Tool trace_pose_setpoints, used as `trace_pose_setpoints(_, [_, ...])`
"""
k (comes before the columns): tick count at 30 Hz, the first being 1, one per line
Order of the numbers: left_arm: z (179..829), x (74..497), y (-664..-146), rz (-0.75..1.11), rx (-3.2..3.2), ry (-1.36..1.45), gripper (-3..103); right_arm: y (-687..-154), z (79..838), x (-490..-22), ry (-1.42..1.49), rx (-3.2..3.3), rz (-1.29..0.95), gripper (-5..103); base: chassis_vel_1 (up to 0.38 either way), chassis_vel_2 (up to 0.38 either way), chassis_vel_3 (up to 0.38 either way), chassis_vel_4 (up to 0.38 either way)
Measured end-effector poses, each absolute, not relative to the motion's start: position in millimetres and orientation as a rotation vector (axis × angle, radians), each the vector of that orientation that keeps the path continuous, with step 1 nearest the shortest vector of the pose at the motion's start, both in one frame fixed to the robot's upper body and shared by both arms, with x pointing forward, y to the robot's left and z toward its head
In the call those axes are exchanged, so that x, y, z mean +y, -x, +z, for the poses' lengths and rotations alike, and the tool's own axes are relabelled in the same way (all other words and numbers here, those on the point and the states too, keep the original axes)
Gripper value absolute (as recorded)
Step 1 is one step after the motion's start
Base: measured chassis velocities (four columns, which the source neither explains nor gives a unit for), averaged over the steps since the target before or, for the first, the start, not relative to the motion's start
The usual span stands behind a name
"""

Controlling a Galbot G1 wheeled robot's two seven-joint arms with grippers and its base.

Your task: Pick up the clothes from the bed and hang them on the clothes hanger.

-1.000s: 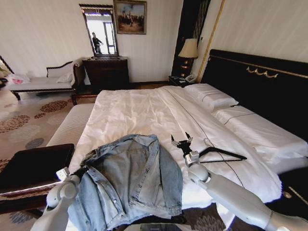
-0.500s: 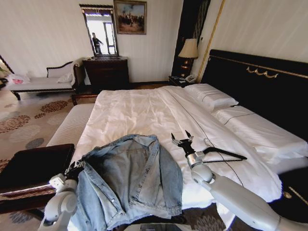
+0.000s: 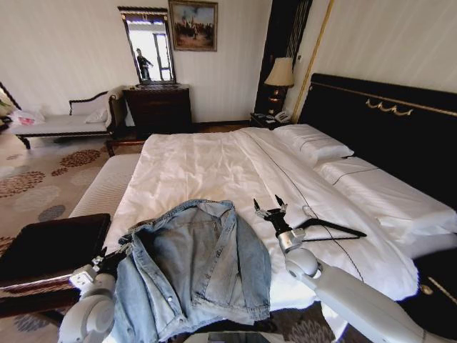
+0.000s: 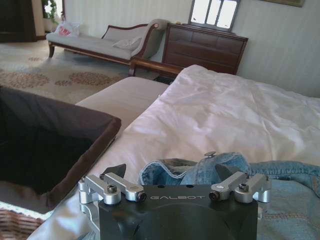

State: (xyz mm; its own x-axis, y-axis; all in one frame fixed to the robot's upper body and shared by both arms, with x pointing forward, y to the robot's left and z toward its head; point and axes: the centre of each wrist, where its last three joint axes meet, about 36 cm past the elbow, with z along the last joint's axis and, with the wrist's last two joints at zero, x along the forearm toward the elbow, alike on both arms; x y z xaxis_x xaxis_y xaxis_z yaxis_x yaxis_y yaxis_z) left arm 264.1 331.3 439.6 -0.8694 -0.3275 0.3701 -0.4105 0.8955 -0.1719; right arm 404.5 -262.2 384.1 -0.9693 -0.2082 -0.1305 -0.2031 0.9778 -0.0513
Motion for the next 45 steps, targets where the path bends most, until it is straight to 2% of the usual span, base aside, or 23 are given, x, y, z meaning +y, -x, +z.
trace_pose_setpoints(5, [463, 327, -257, 0.491, -2.781, -0.574, 100, -400, 391, -263, 0.318, 2.974, -0.050, 100, 0.000, 0.000, 0.000, 0.000])
trace_pose_setpoints(10, [481, 320, -249, 0.512, -2.924, -0.554, 100, -398, 395, -266, 0.316, 2.948, -0.022, 100, 0.000, 0.000, 0.000, 0.000])
trace_pose_setpoints(14, [506, 305, -237, 0.342, -3.143, -0.498, 100, -400, 402, -278, 0.401, 2.814, 0.033, 100, 0.000, 0.000, 0.000, 0.000])
trace_pose_setpoints(21, [502, 293, -227, 0.157, -3.226, -0.487, 100, -387, 426, -296, 0.415, 2.715, 0.039, 100, 0.000, 0.000, 0.000, 0.000])
trace_pose_setpoints(24, [490, 292, -227, -0.009, -3.259, -0.419, 100, -363, 447, -308, 0.374, 2.677, 0.018, 100, 0.000, 0.000, 0.000, 0.000])
trace_pose_setpoints(27, [488, 292, -224, -0.089, -3.287, -0.354, 100, -347, 463, -316, 0.323, 2.663, -0.017, 100, 0.000, 0.000, 0.000, 0.000])
trace_pose_setpoints(36, [491, 284, -213, -0.026, -3.292, -0.342, 100, -300, 463, -320, 0.242, 2.694, -0.026, 100, 0.000, 0.000, 0.000, 0.000])
trace_pose_setpoints(45, [495, 277, -209, 0.043, -3.290, -0.406, 100, -293, 450, -309, 0.225, 2.703, 0.034, 100, 0.000, 0.000, 0.000, 0.000])
